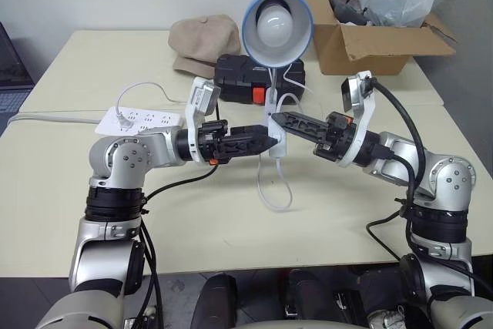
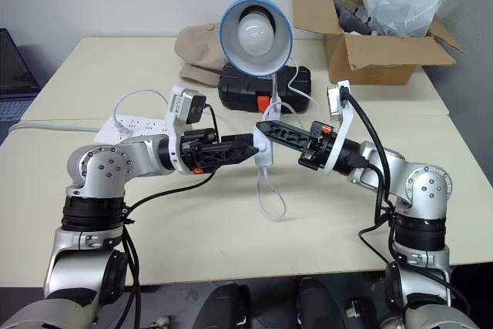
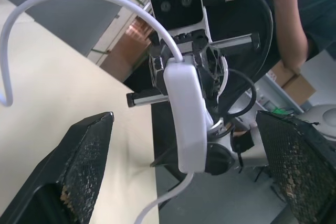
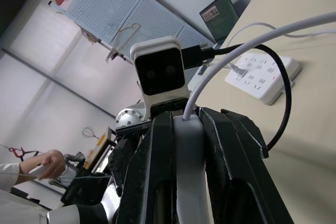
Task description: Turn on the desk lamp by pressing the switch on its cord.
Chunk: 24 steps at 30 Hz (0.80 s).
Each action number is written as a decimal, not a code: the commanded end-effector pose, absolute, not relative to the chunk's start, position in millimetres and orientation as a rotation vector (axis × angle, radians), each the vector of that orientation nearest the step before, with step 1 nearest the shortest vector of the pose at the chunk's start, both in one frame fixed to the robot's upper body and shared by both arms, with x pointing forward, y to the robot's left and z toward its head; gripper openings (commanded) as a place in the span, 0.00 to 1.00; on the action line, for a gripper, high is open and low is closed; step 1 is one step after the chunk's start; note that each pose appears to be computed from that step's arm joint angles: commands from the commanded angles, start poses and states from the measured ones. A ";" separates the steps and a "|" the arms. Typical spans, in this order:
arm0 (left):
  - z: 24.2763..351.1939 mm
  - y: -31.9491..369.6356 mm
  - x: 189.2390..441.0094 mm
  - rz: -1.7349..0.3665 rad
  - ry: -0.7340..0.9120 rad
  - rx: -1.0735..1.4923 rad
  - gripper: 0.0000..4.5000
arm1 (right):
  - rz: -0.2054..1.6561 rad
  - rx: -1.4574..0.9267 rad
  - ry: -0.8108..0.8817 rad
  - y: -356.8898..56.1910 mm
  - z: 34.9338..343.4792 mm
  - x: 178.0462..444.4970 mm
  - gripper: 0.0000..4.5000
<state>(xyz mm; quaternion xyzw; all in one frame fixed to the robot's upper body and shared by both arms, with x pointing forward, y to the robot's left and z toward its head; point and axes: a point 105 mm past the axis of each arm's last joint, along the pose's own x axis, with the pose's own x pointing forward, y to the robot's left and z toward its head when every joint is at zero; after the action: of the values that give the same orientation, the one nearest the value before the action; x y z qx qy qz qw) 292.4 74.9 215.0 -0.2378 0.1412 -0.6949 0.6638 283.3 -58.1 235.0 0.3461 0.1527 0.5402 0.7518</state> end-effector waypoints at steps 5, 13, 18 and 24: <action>224.7 72.8 288.9 -1.606 0.283 -0.518 1.00 | 1.235 0.760 0.282 -57.4 249.4 274.6 0.08; 223.6 70.2 289.9 -1.612 0.278 -0.528 0.77 | 1.248 0.751 0.285 -56.4 250.5 273.3 0.08; 222.6 66.4 288.5 -1.631 0.281 -0.537 0.57 | 1.260 0.744 0.285 -55.0 252.1 271.2 0.08; 219.7 62.6 286.9 -1.647 0.290 -0.524 0.32 | 1.270 0.740 0.286 -54.5 253.7 269.8 0.08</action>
<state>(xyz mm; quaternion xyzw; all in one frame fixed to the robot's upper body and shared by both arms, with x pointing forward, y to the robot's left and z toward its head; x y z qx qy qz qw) 288.3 65.9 213.7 -0.2451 0.1392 -0.7120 0.6431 279.8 -57.2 238.1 0.3396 0.1552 0.5492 0.7476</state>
